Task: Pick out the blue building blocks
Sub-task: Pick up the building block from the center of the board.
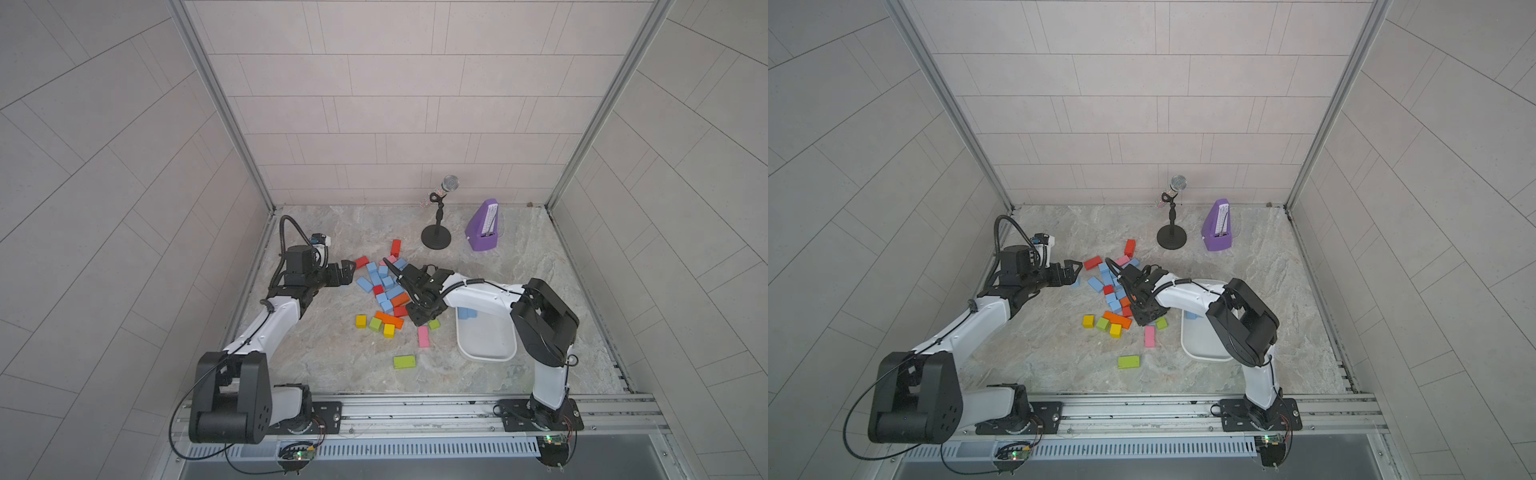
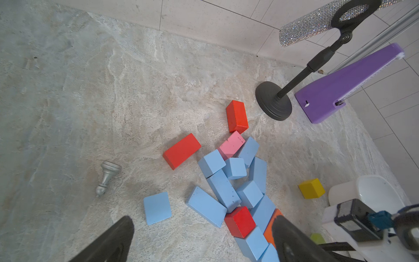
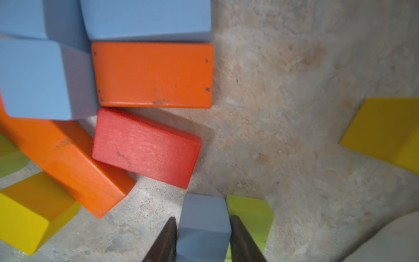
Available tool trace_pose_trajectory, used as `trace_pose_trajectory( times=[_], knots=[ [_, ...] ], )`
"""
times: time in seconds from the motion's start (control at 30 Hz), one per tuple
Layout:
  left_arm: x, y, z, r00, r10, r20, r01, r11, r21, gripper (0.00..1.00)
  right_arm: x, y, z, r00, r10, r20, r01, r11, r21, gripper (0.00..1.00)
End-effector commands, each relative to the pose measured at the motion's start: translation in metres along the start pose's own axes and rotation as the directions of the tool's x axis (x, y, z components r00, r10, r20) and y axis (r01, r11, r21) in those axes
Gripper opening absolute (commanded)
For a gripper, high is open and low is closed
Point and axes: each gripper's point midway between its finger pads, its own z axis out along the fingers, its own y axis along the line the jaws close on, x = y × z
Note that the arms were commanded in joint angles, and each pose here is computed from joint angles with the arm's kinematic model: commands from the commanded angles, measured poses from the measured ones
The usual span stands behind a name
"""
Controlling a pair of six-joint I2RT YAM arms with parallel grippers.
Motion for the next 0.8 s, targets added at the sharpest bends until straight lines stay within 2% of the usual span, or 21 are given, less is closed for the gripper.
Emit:
trace_pose_trajectory(
  times=[0.0, 0.13, 0.43, 0.6, 0.77],
  knots=[
    [-0.006, -0.005, -0.005, 0.999, 0.031, 0.033, -0.032, 0.999, 0.025, 1.0, 0.008, -0.001, 0.006, 1.0, 0.016, -0.017, -0.016, 1.0, 0.008, 0.32],
    [-0.004, -0.01, -0.005, 0.998, 0.046, 0.039, -0.048, 0.997, 0.052, 1.0, -0.002, -0.001, -0.012, 0.999, 0.013, 0.046, -0.013, 1.0, 0.0, 0.29],
    [0.014, -0.053, 0.004, 0.997, 0.082, -0.011, -0.077, 0.972, 0.223, 0.99, -0.013, -0.029, -0.078, 0.976, 0.045, 0.214, -0.044, 0.999, -0.009, 0.27],
    [0.039, -0.091, 0.014, 0.977, 0.203, -0.071, -0.173, 0.935, 0.309, 0.99, 0.007, -0.075, -0.102, 0.96, 0.136, 0.245, -0.142, 0.99, 0.006, 0.26],
    [0.057, -0.116, 0.018, 0.95, 0.294, -0.103, -0.24, 0.902, 0.359, 0.99, 0.044, -0.143, -0.102, 0.922, 0.292, 0.253, -0.313, 0.949, 0.044, 0.27]
  ],
)
